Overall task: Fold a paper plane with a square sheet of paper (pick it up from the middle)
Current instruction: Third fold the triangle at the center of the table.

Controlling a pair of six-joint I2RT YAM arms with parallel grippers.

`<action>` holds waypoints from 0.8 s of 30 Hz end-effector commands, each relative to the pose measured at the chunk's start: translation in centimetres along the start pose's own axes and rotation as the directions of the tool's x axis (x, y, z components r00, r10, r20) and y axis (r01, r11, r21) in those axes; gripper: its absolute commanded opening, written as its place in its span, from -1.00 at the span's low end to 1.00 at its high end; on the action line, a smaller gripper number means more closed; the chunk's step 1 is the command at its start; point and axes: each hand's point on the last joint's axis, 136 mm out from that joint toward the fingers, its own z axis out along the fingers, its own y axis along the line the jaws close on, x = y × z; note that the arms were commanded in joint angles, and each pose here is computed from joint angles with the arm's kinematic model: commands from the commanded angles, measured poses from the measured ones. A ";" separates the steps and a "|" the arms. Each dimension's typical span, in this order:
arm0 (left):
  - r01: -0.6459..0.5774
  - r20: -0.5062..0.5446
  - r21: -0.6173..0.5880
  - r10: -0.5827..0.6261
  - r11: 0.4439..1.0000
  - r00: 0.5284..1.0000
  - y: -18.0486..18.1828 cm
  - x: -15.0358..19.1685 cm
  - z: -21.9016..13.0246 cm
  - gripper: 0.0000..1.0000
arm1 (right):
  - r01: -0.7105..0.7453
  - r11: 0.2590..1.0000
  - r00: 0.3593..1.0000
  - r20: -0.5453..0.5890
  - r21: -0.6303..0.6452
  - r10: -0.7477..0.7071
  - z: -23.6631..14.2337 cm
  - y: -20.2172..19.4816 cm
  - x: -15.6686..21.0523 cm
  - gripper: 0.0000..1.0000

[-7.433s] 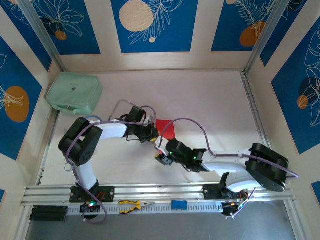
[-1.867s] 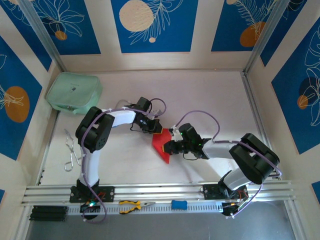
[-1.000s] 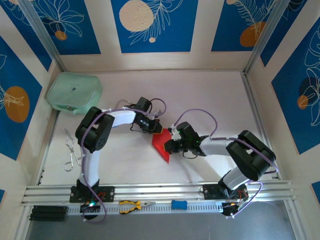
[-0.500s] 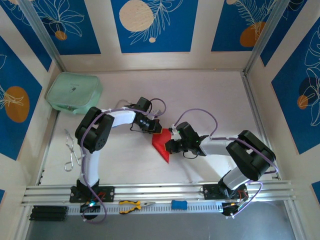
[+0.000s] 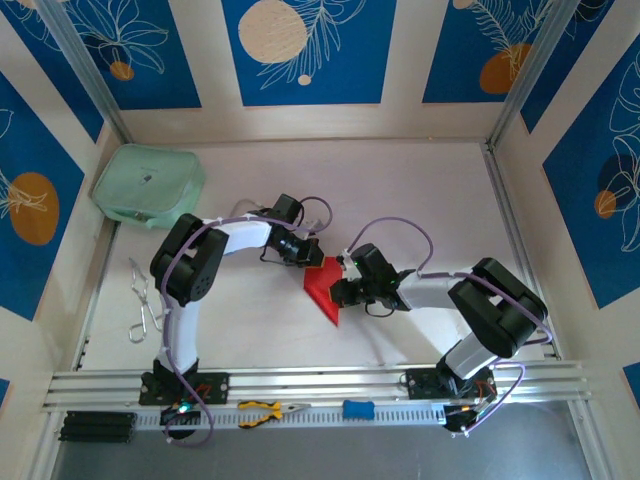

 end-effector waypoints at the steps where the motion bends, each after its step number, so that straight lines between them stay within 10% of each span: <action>1: 0.027 -0.048 -0.069 -0.031 0.997 0.998 1.6 1.9 0.2 -0.84 | 0.000 1.000 1.000 0.004 0.020 0.000 -0.2 -0.2 -0.4 -1.00; 24: 0.028 -0.048 -0.067 -0.031 0.997 0.998 1.5 1.9 0.2 -0.84 | -0.005 0.999 1.000 -0.002 0.039 0.005 -0.5 -0.2 -0.3 -1.00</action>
